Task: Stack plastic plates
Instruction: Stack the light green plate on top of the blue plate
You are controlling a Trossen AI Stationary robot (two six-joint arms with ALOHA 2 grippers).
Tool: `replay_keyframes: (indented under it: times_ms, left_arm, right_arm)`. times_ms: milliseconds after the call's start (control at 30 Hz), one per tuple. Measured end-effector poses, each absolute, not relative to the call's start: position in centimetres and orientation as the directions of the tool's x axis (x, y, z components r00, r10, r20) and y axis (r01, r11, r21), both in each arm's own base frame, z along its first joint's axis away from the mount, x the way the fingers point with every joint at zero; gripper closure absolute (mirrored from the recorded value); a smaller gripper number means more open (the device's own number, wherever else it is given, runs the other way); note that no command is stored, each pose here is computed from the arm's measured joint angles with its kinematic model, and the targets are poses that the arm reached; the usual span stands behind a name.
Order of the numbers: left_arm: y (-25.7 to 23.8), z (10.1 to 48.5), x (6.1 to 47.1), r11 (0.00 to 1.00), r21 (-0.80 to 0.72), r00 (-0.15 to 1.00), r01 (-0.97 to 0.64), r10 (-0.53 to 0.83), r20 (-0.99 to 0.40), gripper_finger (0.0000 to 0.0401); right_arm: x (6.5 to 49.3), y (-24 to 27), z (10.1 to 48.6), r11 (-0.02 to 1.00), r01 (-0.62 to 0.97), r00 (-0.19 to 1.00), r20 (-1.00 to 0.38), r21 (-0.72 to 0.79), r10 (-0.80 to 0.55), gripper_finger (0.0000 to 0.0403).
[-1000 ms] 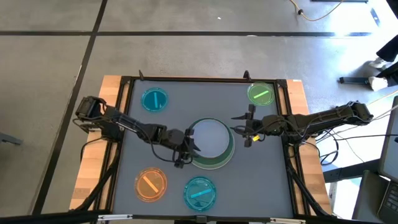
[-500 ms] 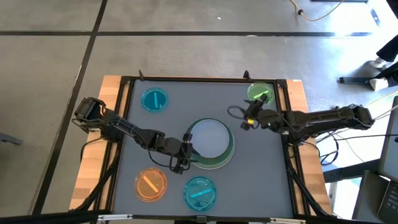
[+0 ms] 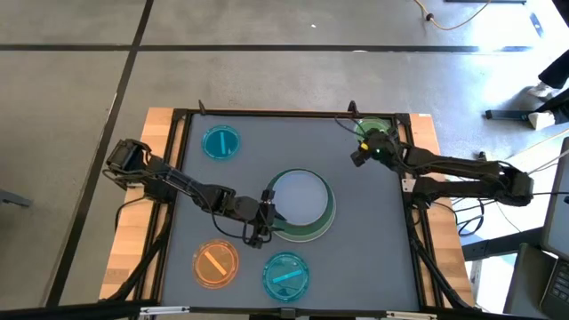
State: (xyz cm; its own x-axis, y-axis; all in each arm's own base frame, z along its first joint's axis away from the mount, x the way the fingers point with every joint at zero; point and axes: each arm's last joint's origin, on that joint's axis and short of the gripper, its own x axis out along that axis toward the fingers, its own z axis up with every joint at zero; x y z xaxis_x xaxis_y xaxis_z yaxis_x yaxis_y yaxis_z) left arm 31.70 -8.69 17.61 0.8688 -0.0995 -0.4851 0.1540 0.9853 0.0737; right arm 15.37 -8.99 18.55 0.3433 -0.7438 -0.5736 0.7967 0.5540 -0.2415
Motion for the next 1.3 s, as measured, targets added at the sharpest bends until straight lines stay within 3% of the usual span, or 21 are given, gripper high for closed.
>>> replay_keyframes:
  times_ms: [200,833,967,1300]
  left_arm:
    - [-8.7,17.6,31.7,0.985,0.074,0.869,0.153,-0.098,-0.484,0.0264]
    - [-8.6,17.6,31.7,0.989,0.074,0.872,0.129,-0.078,-0.484,0.0264]
    - [-8.6,17.6,31.7,0.99,0.067,0.871,0.125,-0.077,-0.486,0.0264]
    - [-8.7,17.6,31.7,0.99,0.065,0.87,0.127,-0.08,-0.487,0.0264]
  right_arm:
    - [15.2,-10.9,16.3,0.552,0.816,0.334,-0.639,-0.173,-0.693,0.022]
    - [15.3,-14.8,11.1,0.491,0.842,0.167,-0.757,-0.224,-0.632,0.0224]
    - [15.4,-14.7,11.0,0.499,0.836,0.17,-0.759,-0.226,-0.628,0.0255]
    - [15.3,-14.7,11.0,0.533,0.804,0.163,-0.765,-0.263,-0.623,0.038]
